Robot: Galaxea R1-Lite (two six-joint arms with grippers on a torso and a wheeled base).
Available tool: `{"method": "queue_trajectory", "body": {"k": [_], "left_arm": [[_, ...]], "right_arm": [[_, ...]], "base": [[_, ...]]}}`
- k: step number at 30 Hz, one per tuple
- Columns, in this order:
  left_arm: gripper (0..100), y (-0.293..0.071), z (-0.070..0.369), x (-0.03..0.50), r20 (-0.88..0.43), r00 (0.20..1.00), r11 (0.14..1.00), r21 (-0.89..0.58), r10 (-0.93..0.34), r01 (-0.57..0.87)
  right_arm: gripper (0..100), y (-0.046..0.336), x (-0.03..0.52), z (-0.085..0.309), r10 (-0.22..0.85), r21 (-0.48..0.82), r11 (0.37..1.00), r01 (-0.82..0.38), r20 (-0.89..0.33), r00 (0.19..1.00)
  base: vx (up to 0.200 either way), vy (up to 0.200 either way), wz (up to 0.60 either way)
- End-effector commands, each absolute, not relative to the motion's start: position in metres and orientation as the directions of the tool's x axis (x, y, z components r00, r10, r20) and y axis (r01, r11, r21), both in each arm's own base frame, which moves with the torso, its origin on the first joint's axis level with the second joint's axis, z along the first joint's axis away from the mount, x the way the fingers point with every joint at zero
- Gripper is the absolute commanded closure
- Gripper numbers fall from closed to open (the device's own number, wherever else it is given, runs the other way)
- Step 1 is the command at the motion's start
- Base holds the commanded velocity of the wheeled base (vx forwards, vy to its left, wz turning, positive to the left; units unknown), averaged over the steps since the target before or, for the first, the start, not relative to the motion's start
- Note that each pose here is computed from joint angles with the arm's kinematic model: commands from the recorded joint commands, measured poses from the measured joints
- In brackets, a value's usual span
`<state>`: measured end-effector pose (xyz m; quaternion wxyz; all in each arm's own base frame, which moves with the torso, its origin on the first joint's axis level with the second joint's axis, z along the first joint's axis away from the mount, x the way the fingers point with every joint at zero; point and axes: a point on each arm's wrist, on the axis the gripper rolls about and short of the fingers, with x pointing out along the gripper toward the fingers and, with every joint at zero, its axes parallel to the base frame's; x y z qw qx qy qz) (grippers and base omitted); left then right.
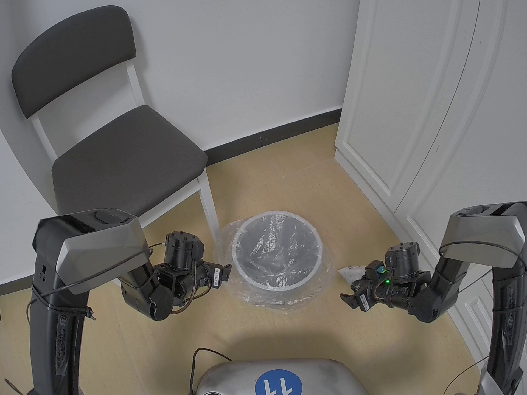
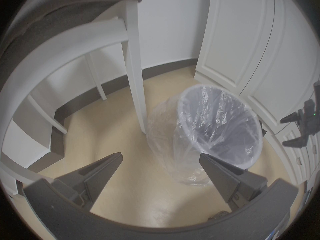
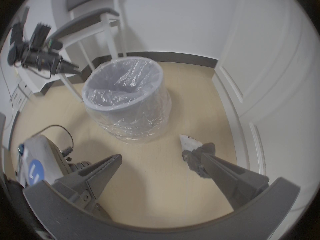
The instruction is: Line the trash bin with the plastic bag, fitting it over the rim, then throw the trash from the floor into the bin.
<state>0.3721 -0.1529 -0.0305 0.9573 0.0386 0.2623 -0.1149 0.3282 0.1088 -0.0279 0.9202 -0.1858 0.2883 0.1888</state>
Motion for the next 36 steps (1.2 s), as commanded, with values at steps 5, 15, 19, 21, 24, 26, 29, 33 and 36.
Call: {"method": "queue_trajectory", "body": {"k": [5, 15, 19, 21, 24, 26, 29, 33, 36], "left_arm": [[0, -0.152, -0.030, 0.356, -0.443, 0.868, 0.958, 0.065, -0.222, 0.278], [0, -0.150, -0.025, 0.349, -0.411, 0.882, 0.954, 0.082, -0.231, 0.288], [0, -0.151, -0.025, 0.349, -0.408, 0.883, 0.953, 0.083, -0.234, 0.291], [0, -0.152, -0.024, 0.349, -0.406, 0.883, 0.953, 0.083, -0.234, 0.291], [0, -0.152, -0.024, 0.349, -0.404, 0.884, 0.953, 0.083, -0.235, 0.291], [0, -0.152, -0.025, 0.349, -0.397, 0.887, 0.953, 0.084, -0.236, 0.291], [0, -0.152, -0.026, 0.349, -0.394, 0.888, 0.953, 0.083, -0.238, 0.292], [0, -0.152, -0.026, 0.349, -0.395, 0.887, 0.953, 0.083, -0.238, 0.292], [0, -0.152, -0.027, 0.348, -0.398, 0.885, 0.952, 0.082, -0.240, 0.295]], "right_arm": [[0, 0.123, 0.375, -0.070, 0.325, -0.291, 0.761, -0.580, -0.603, 0.728], [0, 0.137, 0.410, -0.064, 0.411, -0.243, 0.686, -0.686, -0.649, 0.641], [0, 0.140, 0.421, -0.062, 0.407, -0.237, 0.686, -0.688, -0.659, 0.633], [0, 0.142, 0.430, -0.060, 0.406, -0.236, 0.684, -0.690, -0.662, 0.630], [0, 0.144, 0.439, -0.058, 0.399, -0.239, 0.668, -0.705, -0.684, 0.611], [0, 0.144, 0.446, -0.056, 0.394, -0.257, 0.649, -0.716, -0.691, 0.605], [0, 0.143, 0.453, -0.055, 0.386, -0.253, 0.646, -0.720, -0.705, 0.595], [0, 0.141, 0.462, -0.054, 0.377, -0.245, 0.649, -0.720, -0.718, 0.584], [100, 0.137, 0.465, -0.053, 0.402, -0.237, 0.624, -0.744, -0.720, 0.566]], "base": [[0.000, 0.000, 0.00], [0.000, 0.000, 0.00], [0.000, 0.000, 0.00], [0.000, 0.000, 0.00], [0.000, 0.000, 0.00], [0.000, 0.000, 0.00], [0.000, 0.000, 0.00], [0.000, 0.000, 0.00], [0.000, 0.000, 0.00]]}}
